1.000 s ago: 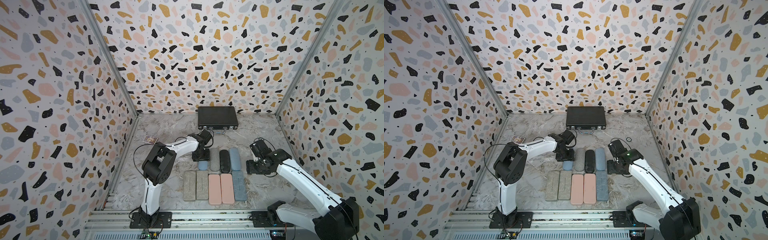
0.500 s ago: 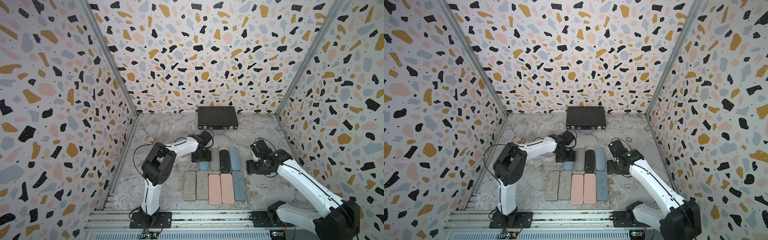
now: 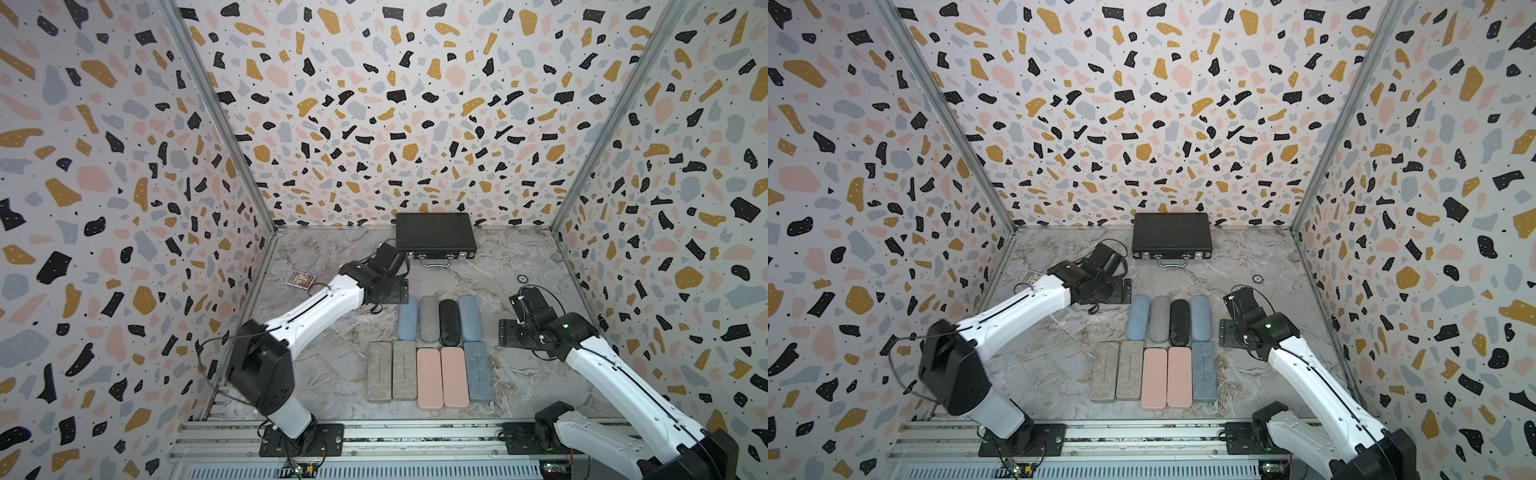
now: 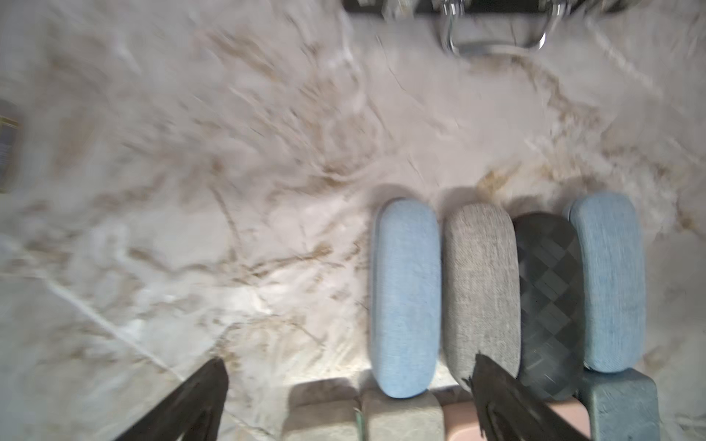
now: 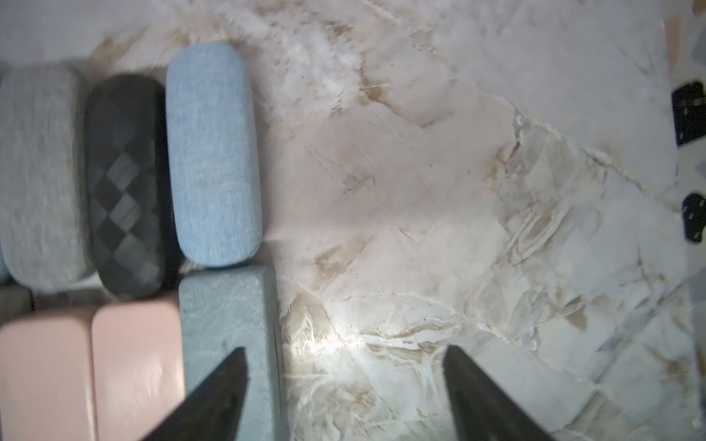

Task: Close the glasses case
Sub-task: Reset both arms

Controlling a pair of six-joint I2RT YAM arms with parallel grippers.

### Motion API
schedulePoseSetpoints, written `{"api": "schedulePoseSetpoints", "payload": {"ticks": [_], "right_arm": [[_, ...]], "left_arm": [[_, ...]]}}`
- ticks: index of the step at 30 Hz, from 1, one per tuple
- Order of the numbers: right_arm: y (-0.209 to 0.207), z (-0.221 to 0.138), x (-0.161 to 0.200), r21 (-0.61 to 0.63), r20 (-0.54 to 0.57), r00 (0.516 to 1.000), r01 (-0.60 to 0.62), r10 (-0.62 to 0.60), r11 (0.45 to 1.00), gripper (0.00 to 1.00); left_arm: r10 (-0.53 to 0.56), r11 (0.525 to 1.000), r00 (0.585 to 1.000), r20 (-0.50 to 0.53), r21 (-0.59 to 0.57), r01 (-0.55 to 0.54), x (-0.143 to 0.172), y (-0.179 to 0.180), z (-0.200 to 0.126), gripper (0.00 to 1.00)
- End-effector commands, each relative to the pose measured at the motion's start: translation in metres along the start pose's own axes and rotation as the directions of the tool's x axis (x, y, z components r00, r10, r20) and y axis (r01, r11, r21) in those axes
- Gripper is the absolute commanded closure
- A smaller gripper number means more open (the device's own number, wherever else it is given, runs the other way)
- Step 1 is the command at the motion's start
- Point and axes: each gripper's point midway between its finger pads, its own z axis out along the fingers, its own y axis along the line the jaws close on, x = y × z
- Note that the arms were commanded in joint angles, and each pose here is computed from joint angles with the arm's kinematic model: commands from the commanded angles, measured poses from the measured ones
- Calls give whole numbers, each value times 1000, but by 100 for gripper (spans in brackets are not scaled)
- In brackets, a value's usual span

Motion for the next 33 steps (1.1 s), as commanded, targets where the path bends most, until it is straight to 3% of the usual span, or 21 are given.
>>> {"api": "schedulePoseSetpoints", "payload": {"ticks": [1, 8, 14, 19, 23, 27, 33], "right_arm": [[-24, 4, -24, 117, 191, 980, -84, 61, 990, 1], [-53, 20, -47, 273, 461, 888, -144, 2, 951, 1], [-45, 23, -77, 280, 556, 830, -138, -43, 950, 0], [-55, 26, -88, 412, 527, 840, -117, -132, 904, 0], [-54, 33, -95, 414, 528, 835, -94, -155, 905, 0], [-65, 56, -87, 403, 489, 862, -88, -133, 911, 0], [-65, 76, -89, 345, 534, 838, -93, -113, 934, 1]], "left_arm": [[0, 985, 985, 170, -167, 29, -17, 62, -15, 1], [39, 928, 946, 323, -362, 85, -12, 155, -19, 1], [52, 900, 908, 415, -413, 137, -4, 186, -9, 1], [86, 856, 897, 435, -493, 157, 8, 209, -9, 1], [72, 852, 879, 471, -488, 191, 19, 224, -5, 1], [61, 865, 851, 522, -453, 216, 27, 233, 0, 1], [-8, 873, 821, 571, -397, 284, 32, 256, 8, 1]]}}
